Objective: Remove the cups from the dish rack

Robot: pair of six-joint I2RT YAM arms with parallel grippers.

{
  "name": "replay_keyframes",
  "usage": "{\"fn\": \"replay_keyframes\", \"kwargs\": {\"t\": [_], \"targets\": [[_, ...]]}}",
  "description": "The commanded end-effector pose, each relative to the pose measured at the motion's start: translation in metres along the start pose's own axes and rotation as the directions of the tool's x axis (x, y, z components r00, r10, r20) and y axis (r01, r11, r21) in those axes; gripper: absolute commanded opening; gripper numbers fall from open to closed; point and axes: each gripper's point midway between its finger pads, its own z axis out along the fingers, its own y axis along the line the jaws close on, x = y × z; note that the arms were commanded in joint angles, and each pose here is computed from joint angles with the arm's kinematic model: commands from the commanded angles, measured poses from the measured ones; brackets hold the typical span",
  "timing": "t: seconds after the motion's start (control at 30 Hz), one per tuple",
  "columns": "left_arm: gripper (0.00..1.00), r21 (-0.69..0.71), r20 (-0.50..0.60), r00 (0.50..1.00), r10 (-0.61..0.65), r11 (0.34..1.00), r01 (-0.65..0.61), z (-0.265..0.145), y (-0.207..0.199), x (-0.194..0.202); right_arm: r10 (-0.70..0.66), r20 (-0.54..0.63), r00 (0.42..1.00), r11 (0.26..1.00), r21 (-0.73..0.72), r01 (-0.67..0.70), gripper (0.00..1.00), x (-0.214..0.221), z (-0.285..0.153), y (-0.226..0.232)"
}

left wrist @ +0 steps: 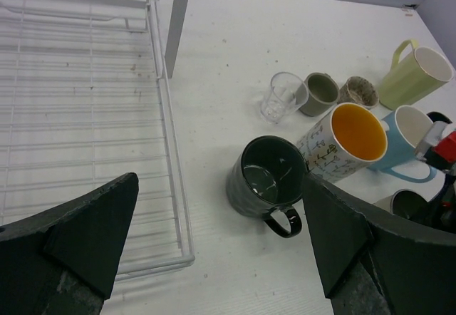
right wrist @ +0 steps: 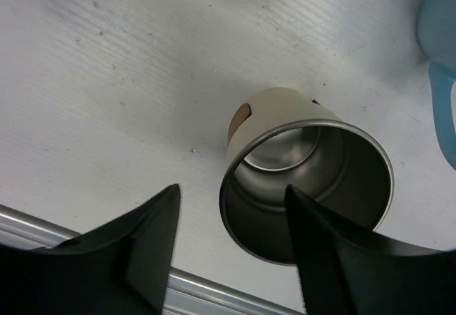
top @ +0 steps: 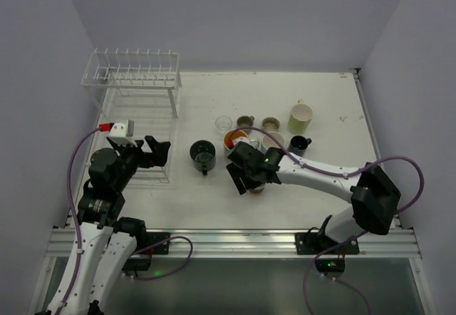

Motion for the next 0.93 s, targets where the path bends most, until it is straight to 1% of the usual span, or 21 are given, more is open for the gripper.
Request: {"fn": "replay_keyframes", "kwargs": {"t": [0.0,0.07,0.1,0.13,0.17,0.2,0.23,0.3,0.33,0.37,0.4,0.43,0.5,0.53,0.57,0.6,0.67,0.7,0.77,0.83,0.9], "targets": [[1.00,-0.014,0.025,0.999,0.024,1.000,-0.023,0.001,0.003,-0.005,0.042,0.201,0.979,0.995,-0.102,-0.021,0.70,-0.040,-0.049,0.008],[1.00,-0.016,0.027,0.999,0.025,1.000,-0.025,0.000,0.003,-0.005,0.058,0.271,0.961,0.989,-0.145,-0.018,0.81,-0.049,-0.066,0.010],[1.00,-0.013,0.029,0.999,0.026,1.000,-0.025,0.000,0.002,-0.007,0.082,0.336,0.938,0.982,-0.190,-0.017,0.86,-0.056,-0.088,0.011],[1.00,-0.009,0.030,0.999,0.026,1.000,-0.026,0.000,0.002,-0.007,0.089,0.378,0.922,0.977,-0.211,-0.007,0.95,-0.060,-0.100,0.010],[1.00,0.004,0.033,0.999,0.025,1.000,-0.025,-0.001,-0.001,-0.009,0.105,0.427,0.898,0.972,-0.235,-0.002,0.99,-0.065,-0.110,0.009],[1.00,0.012,0.042,0.999,0.020,1.000,-0.021,-0.002,-0.004,-0.013,0.146,0.514,0.845,0.961,-0.276,0.001,0.99,-0.072,-0.141,0.003],[1.00,0.019,0.052,0.998,0.017,1.000,-0.018,-0.004,-0.006,-0.017,0.157,0.570,0.806,0.962,-0.272,0.005,0.99,-0.076,-0.155,-0.006],[1.00,0.069,0.096,0.995,0.007,0.998,-0.013,-0.011,-0.020,-0.037,0.213,0.676,0.706,0.952,-0.306,0.005,0.99,-0.083,-0.188,-0.017],[1.00,0.085,0.115,0.993,0.008,0.996,-0.017,-0.015,-0.025,-0.046,0.263,0.750,0.607,0.941,-0.338,0.011,0.99,-0.081,-0.226,-0.033],[1.00,0.110,0.135,0.991,0.008,0.994,-0.023,-0.020,-0.032,-0.055,0.301,0.792,0.531,0.937,-0.350,-0.008,0.99,-0.083,-0.243,-0.044],[1.00,0.129,0.185,0.983,0.005,0.991,-0.029,-0.028,-0.040,-0.075,0.332,0.819,0.469,0.929,-0.369,-0.014,0.99,-0.081,-0.261,-0.054],[1.00,0.138,0.207,0.978,0.005,0.990,-0.034,-0.032,-0.043,-0.085,0.381,0.849,0.365,0.913,-0.407,-0.006,0.99,-0.071,-0.293,-0.071],[1.00,0.148,0.265,0.964,0.010,0.988,-0.051,-0.045,-0.052,-0.112,0.425,0.868,0.258,0.901,-0.434,-0.023,0.99,-0.061,-0.318,-0.091],[1.00,0.147,0.283,0.959,0.012,0.988,-0.056,-0.049,-0.054,-0.120,0.458,0.870,0.181,0.886,-0.463,-0.021,0.99,-0.049,-0.338,-0.105],[1.00,0.136,0.301,0.954,0.013,0.989,-0.057,-0.052,-0.054,-0.128,0.467,0.872,0.146,0.884,-0.465,-0.049,0.99,-0.044,-0.343,-0.116],[1.00,0.137,0.332,0.943,0.013,0.989,-0.061,-0.060,-0.058,-0.143,0.474,0.872,0.122,0.880,-0.470,-0.062,0.99,-0.039,-0.346,-0.123],[1.00,0.132,0.368,0.930,0.013,0.989,-0.066,-0.068,-0.060,-0.156,0.498,0.865,0.065,0.866,-0.494,-0.075,0.99,-0.026,-0.353,-0.136],[1.00,0.134,0.396,0.918,0.015,0.988,-0.073,-0.076,-0.063,-0.166,0.504,0.862,0.055,0.863,-0.499,-0.082,0.99,-0.024,-0.352,-0.138],[1.00,0.131,0.419,0.908,0.013,0.989,-0.074,-0.081,-0.064,-0.172,0.514,0.857,0.045,0.856,-0.509,-0.086,0.99,-0.018,-0.349,-0.141],[1.00,0.117,0.429,0.903,0.010,0.991,-0.067,-0.083,-0.061,-0.172,0.514,0.856,0.054,0.856,-0.508,-0.094,0.99,-0.017,-0.342,-0.140],[1.00,0.099,0.413,0.911,0.004,0.994,-0.049,-0.078,-0.056,-0.168,0.516,0.855,0.064,0.855,-0.509,-0.099,0.99,-0.019,-0.339,-0.139]]}}
